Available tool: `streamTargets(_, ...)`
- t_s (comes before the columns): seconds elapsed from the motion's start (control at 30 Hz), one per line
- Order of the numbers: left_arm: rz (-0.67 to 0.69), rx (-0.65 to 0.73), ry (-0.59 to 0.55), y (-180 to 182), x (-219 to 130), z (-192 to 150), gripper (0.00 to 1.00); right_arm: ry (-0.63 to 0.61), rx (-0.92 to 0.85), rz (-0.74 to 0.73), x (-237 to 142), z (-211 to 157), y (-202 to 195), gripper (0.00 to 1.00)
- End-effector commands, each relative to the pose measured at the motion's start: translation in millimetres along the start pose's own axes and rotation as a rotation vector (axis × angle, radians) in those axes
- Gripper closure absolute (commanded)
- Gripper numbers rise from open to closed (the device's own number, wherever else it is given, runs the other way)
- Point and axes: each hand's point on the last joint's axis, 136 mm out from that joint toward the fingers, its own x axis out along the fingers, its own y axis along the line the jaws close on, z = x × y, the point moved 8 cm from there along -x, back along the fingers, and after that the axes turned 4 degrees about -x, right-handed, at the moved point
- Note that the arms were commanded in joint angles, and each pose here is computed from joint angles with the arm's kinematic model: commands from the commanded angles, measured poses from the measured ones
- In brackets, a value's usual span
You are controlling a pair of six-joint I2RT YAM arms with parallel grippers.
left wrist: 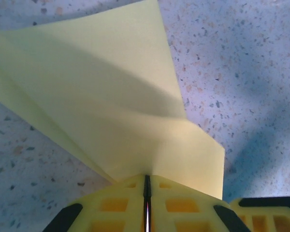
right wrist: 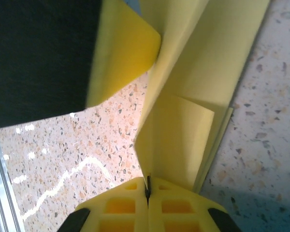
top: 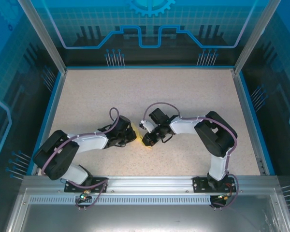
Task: Fold a paper plane with a square sheet of paper (pick it up from the middle)
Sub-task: Fold the wing for the fifth time at the center of the table.
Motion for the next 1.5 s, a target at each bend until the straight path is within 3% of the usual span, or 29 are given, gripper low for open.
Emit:
streamTargets(0.0, -0.050, 0.042, -0.053, -17.5, -22.3, 9.4, 0.87, -0.012, 0.005, 0.064, -1.5, 3.5, 4.7, 0.99)
streamTargets(0.17, -0.111, 0.058, -0.051, -18.5, -32.7, 5.3, 0.86, -0.041, 0.063, 0.152, -6.4, 9.0, 2.6, 1.00)
streamTargets(0.57, -0.207, 0.078, -0.008, -7.2, -15.9, -10.1, 0.87, -0.048, 0.258, 0.293, -4.0, 11.7, -17.9, 0.99)
streamTargets(1.13, -0.178, 0.078, 0.034, -5.1, 6.5, -14.9, 0.89, 0.017, 0.355, 0.286, 3.7, 8.4, -27.0, 0.99)
streamTargets(1.47, -0.125, 0.068, 0.014, 2.7, 13.2, -14.4, 0.90, 0.047, 0.371, 0.259, 4.8, 5.2, -29.4, 0.92)
